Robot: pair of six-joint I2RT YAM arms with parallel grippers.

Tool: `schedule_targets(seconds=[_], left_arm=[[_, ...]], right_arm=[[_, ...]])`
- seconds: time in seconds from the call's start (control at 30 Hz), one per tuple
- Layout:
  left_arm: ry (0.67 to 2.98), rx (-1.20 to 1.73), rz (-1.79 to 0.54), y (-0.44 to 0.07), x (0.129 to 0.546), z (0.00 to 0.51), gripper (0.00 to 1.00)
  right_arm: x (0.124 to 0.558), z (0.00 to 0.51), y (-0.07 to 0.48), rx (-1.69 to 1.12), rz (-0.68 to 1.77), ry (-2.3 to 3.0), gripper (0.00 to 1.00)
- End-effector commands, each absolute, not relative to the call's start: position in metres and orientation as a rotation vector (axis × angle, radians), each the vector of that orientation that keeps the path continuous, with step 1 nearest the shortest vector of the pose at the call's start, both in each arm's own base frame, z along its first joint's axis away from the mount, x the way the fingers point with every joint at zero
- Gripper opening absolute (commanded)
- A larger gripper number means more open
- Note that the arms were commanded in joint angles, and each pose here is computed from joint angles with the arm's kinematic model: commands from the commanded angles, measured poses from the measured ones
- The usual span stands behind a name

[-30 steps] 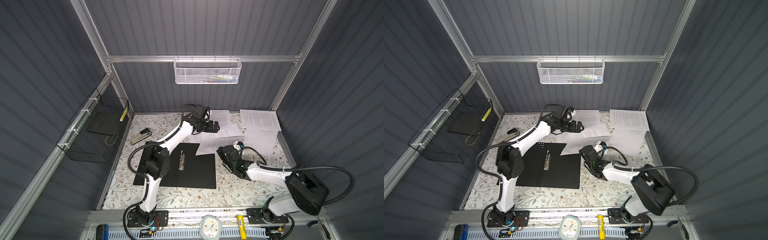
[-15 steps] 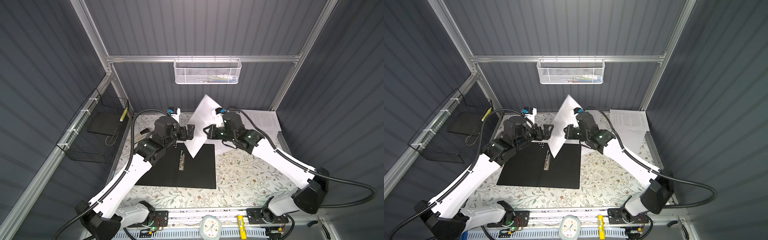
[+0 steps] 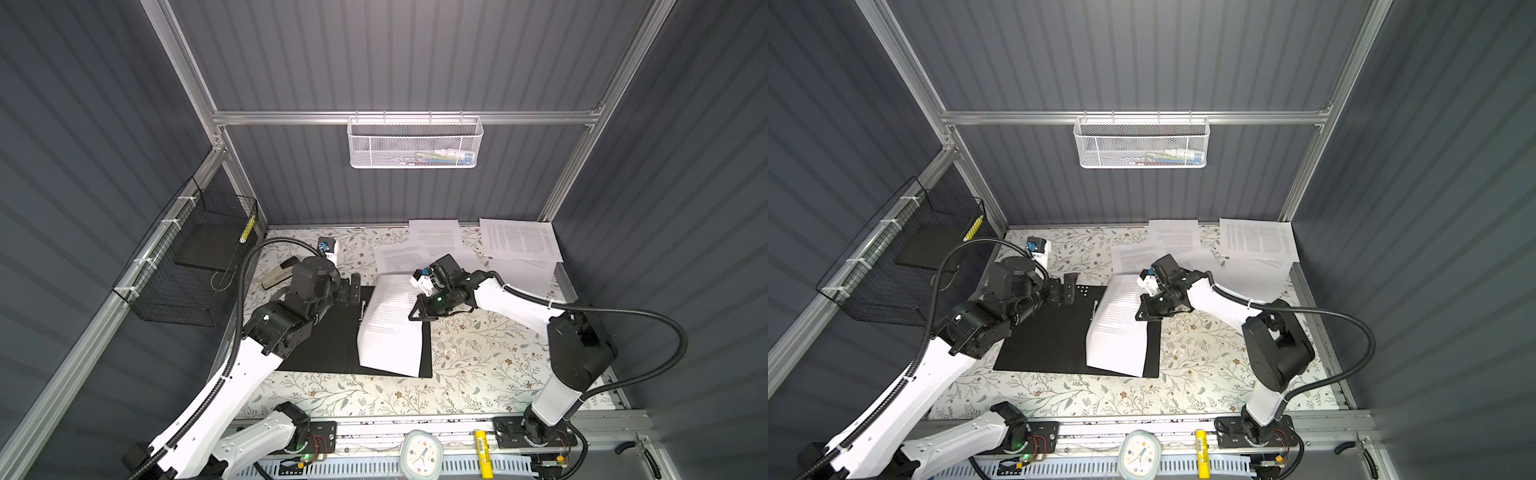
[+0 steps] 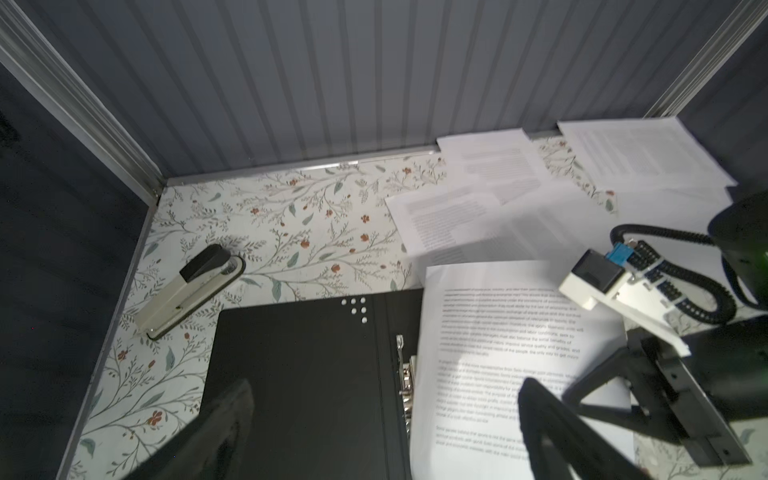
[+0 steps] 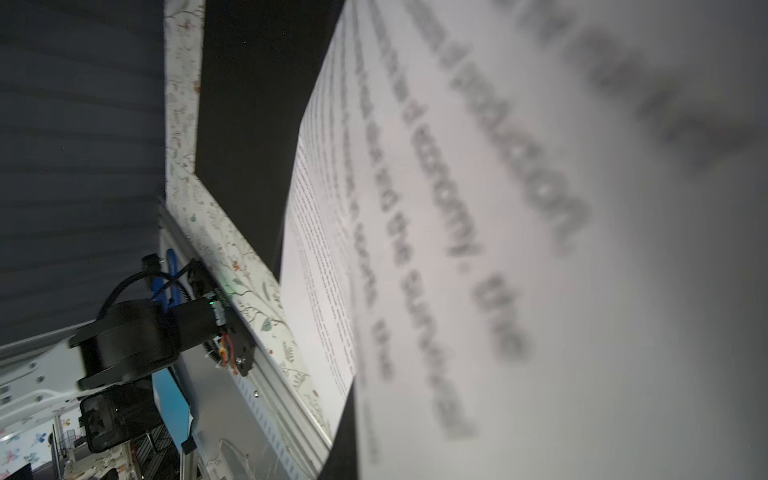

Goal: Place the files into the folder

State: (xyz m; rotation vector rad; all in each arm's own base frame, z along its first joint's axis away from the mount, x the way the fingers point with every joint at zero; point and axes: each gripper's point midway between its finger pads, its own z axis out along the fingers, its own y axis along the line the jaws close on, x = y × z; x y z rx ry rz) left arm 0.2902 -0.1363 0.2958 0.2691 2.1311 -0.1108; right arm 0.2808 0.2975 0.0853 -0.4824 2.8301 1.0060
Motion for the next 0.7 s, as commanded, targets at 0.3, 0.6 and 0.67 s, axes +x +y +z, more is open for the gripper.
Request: schedule_targets(seconds=[0.3, 0.6, 0.67], left_arm=[[2.353, 0.437, -0.166, -0.145, 0.261, 0.215, 1.00], [2.377, 0.428, -0.205, -0.149, 0.257, 0.187, 1.00], [2.396, 0.437, -0.195, -0.149, 0.256, 0.181, 1.00]], right_arm=[[0.291, 0.046, 0.278, -0.683, 0.861, 2.885, 0.00], [0.278, 0.044, 0.262, -0.621, 0.998, 2.964, 0.00], [0.278, 0.042, 0.266, -0.607, 1.037, 2.951, 0.00]])
